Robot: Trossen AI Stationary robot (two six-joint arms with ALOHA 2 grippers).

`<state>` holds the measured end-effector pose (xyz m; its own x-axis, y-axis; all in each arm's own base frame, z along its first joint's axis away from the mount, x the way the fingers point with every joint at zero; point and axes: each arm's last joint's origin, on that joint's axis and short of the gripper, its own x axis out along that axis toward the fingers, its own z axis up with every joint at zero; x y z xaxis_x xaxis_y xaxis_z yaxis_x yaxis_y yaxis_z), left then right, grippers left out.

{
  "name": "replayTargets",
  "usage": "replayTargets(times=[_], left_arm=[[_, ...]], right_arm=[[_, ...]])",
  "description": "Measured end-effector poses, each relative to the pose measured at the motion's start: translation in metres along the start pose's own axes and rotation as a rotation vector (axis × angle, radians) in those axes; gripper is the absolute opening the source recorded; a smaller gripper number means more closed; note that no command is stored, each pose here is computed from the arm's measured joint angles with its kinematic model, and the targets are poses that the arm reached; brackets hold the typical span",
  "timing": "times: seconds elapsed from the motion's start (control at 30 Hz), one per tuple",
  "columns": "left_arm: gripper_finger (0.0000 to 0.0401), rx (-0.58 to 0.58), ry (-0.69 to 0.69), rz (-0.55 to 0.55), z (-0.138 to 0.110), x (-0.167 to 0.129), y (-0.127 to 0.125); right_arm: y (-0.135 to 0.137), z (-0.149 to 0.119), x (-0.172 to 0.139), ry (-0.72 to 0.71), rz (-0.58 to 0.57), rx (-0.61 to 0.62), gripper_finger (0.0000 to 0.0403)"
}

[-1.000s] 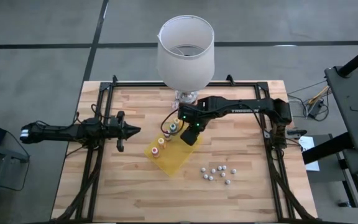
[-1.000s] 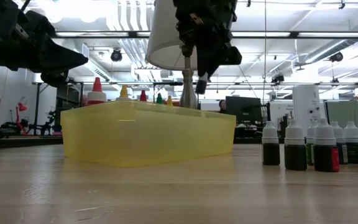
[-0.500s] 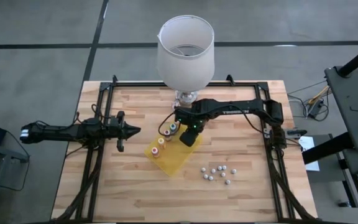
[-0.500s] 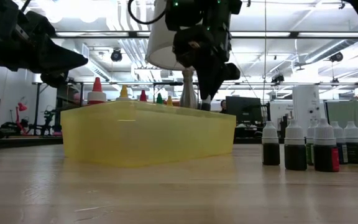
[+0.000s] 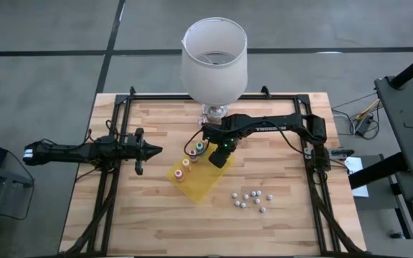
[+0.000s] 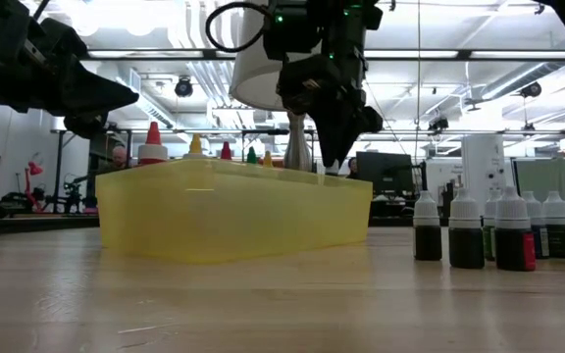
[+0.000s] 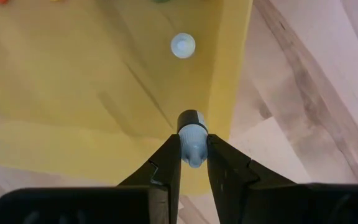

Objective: Pick & Place food coloring
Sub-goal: Put the small purple food coloring bottle into the yellow bin

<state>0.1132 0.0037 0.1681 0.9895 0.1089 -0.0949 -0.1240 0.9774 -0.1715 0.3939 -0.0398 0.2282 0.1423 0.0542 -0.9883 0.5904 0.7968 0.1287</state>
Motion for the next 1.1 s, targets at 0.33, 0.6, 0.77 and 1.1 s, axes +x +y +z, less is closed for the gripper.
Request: replayTargets(times=[0.33, 0.6, 0.77, 1.1], left_arm=[[0.0, 0.0, 0.001, 0.0, 0.0, 0.0, 0.0], [0.0, 0.0, 0.001, 0.0, 0.0, 0.0, 0.0], [0.0, 0.0, 0.001, 0.0, 0.0, 0.0, 0.0], [0.0, 0.0, 0.002, 0.0, 0.0, 0.0, 0.0]], right_arm=[[-0.001, 0.001, 0.005, -0.01, -0.017, 0.002, 0.0059], [0.0, 0.004, 0.019, 0.004, -0.026, 0.004, 0.0059], [0.001, 0.006, 0.026, 0.008, -0.028, 0.004, 0.0059], [0.003, 0.009, 0.03, -0.012, -0.016, 0.008, 0.0059]])
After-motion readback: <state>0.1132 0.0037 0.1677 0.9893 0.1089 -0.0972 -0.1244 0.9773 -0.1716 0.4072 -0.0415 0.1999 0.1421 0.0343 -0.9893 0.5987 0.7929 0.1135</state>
